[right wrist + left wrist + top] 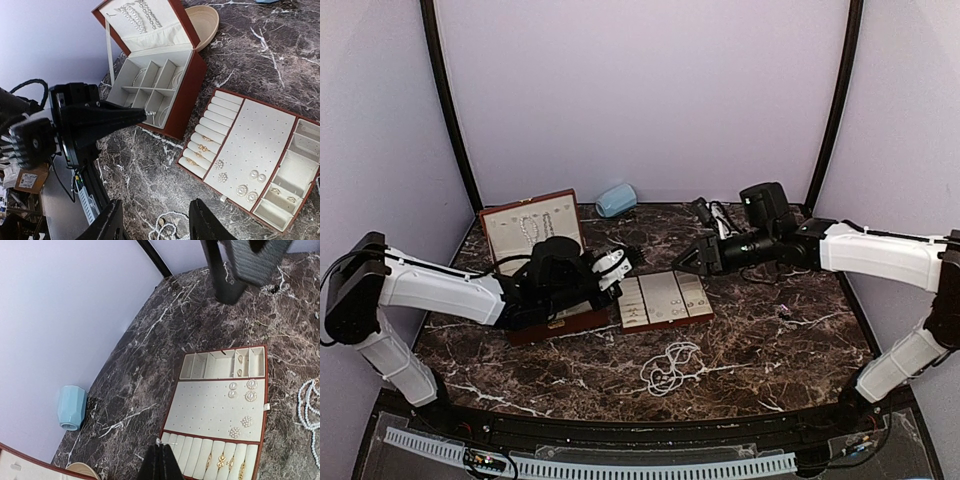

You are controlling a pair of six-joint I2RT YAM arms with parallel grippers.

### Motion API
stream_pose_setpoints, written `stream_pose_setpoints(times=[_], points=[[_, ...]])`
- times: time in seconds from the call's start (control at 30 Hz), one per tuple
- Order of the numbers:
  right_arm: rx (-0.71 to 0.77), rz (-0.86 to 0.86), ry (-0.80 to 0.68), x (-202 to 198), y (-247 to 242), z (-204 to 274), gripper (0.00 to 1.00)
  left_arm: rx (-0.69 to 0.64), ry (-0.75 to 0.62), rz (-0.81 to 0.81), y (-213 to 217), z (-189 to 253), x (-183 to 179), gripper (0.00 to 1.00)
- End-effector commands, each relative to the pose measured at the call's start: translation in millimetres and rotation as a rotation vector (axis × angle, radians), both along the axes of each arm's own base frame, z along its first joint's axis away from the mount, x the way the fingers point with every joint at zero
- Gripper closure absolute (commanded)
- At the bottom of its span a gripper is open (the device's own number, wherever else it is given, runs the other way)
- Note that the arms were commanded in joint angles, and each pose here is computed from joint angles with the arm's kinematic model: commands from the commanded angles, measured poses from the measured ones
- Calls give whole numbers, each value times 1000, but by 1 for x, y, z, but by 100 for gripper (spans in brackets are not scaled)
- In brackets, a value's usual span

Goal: Organize the mixed jewelry
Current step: Insert the earring into the earring holder.

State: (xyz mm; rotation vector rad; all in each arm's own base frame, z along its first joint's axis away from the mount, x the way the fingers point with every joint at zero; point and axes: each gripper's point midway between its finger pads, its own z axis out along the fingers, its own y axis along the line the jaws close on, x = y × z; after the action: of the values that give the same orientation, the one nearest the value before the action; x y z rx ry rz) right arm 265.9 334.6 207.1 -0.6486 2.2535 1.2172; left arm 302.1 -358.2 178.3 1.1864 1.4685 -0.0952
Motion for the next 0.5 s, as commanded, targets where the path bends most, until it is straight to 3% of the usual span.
stream_pose_setpoints(times=[0.0, 0.23, 0.47], points=[[36, -97, -88, 14, -14, 22, 54, 68, -82, 23, -2, -10, 4, 100], [71, -284, -108, 34, -65, 25, 55, 84, -47, 39, -19, -37, 8, 100], [119, -343, -105, 37, -88, 23, 55, 73, -11, 26, -34, -56, 6, 100]])
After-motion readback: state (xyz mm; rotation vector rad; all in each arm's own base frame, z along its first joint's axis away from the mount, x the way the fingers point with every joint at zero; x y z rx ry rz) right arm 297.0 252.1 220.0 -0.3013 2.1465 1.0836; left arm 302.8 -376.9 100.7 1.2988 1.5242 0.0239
